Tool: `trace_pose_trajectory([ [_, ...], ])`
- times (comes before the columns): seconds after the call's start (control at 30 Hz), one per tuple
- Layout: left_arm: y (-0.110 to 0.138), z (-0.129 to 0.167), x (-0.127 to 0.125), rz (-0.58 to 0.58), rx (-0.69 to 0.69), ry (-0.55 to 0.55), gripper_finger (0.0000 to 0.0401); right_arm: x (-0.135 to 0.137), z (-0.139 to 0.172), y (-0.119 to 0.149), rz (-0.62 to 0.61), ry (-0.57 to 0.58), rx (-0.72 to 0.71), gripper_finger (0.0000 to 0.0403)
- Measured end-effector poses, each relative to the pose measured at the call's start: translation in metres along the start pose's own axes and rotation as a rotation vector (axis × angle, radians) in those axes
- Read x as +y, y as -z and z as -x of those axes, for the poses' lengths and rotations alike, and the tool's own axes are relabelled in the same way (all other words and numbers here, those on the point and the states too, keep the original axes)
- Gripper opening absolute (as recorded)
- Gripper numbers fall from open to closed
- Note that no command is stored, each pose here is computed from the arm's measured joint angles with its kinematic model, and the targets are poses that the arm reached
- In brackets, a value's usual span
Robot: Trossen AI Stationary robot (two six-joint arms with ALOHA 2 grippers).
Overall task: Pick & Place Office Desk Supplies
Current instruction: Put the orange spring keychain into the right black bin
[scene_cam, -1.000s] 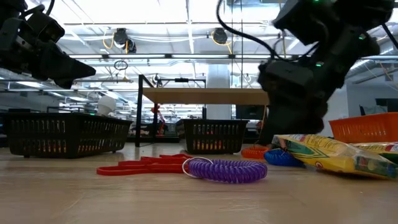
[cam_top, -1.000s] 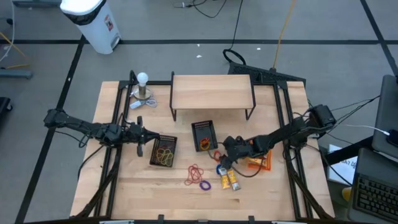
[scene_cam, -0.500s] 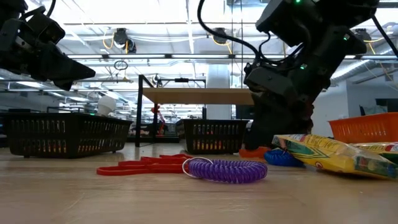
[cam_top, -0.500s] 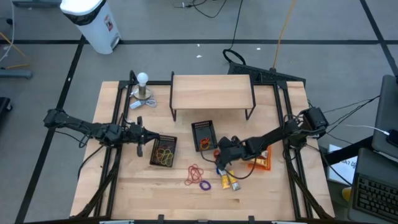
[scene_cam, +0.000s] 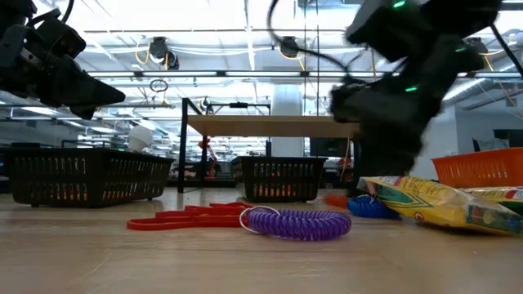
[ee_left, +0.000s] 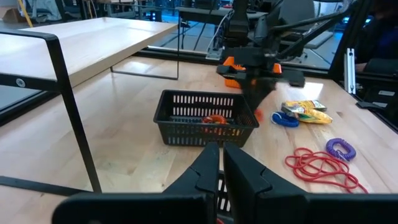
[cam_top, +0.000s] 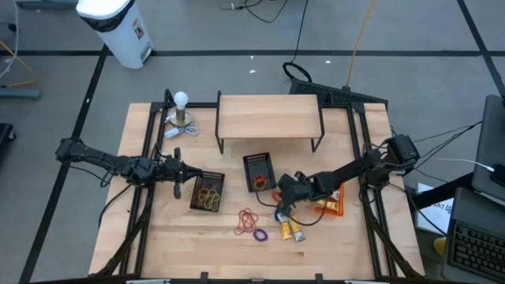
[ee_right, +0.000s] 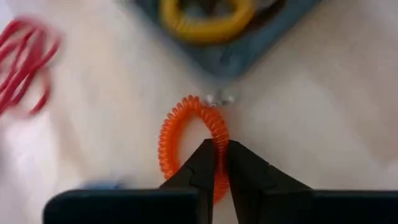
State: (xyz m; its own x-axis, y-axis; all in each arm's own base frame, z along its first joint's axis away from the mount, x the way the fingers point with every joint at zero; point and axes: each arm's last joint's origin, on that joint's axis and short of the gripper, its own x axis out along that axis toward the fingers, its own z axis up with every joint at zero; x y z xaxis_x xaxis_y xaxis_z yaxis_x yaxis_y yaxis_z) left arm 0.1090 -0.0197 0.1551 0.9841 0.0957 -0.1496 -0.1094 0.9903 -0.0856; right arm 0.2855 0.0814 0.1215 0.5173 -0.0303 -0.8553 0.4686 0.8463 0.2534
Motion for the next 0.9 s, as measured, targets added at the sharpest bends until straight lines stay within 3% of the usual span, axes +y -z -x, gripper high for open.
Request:
trace_pose_trajectory([
  [0.13,0.000,0.000,0.000,0.003,0.000,-0.001,0.0026,0.012,0.033,0.000,0.088,-0.117,-0.011,0.0009],
  [0.27,0.000,0.000,0.000,0.004,-0.004,-0.002,0.0026,0.022,0.082,-0.011,0.175,-0.242,-0.174,0.0007],
  [0.43,0.000,0.000,0.000,0.004,-0.005,-0.006,0.0026,0.025,0.140,-0.018,0.390,-0.394,-0.391,0.0005],
  [0.67,-0.004,0.000,0.000,0.013,-0.040,-0.007,0.0026,0.005,0.203,-0.021,0.551,-0.487,-0.653,0.0003],
  [0.9,-0.005,0.000,0.000,0.015,-0.055,-0.005,0.0026,-0.032,0.219,0.003,0.579,-0.539,-0.832,0.0002],
])
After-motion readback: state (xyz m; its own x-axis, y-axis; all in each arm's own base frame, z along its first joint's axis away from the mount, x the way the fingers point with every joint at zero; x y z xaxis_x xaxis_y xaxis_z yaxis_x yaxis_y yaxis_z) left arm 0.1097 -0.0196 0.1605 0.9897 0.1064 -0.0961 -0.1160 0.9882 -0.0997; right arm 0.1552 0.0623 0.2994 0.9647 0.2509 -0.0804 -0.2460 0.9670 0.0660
